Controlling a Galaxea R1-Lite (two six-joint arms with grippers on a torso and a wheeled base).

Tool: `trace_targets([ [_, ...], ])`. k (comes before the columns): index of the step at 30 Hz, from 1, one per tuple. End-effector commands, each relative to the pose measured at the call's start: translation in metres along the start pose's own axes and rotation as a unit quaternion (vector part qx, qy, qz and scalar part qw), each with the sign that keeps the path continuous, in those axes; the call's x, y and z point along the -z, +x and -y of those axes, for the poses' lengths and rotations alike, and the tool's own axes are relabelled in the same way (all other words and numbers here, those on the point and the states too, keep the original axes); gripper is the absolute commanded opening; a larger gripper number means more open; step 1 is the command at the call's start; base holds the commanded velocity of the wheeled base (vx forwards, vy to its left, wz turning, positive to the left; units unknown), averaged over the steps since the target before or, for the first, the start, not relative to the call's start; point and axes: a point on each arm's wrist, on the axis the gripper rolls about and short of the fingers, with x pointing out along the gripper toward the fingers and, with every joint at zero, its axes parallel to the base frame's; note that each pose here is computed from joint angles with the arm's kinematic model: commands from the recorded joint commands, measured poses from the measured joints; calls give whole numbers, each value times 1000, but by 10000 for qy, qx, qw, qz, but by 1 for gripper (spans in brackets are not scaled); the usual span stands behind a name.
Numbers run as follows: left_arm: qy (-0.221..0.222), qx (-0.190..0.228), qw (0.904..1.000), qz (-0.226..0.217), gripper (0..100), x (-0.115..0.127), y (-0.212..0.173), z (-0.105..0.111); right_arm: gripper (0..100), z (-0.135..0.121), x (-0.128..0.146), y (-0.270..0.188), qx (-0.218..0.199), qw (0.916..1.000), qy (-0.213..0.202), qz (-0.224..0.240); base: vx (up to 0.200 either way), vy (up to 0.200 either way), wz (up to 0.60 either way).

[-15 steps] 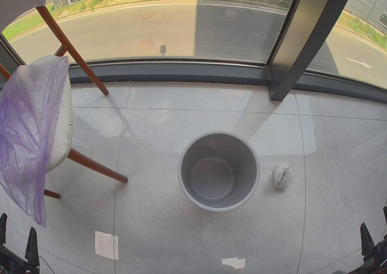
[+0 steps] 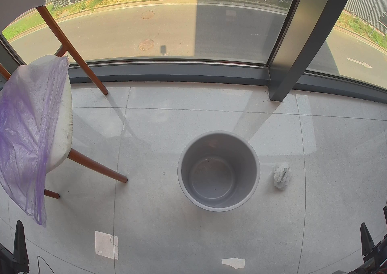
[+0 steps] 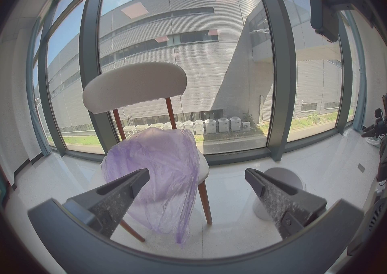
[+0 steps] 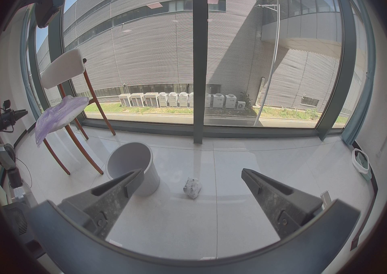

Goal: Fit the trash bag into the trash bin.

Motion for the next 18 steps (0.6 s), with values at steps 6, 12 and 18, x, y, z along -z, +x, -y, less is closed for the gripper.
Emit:
trace_targets([
  [6,10,62,9991,-431,100,-36,-15,-4,100,0,5,0,-3,10000,0,4,0,0,0],
  [12,10,111,9977,-664,100,-60,-7,-7,100,0,5,0,-3,10000,0,4,0,0,0],
  [18,58,152,9937,-1105,100,-76,25,-9,100,0,5,0,4,10000,0,4,0,0,0],
])
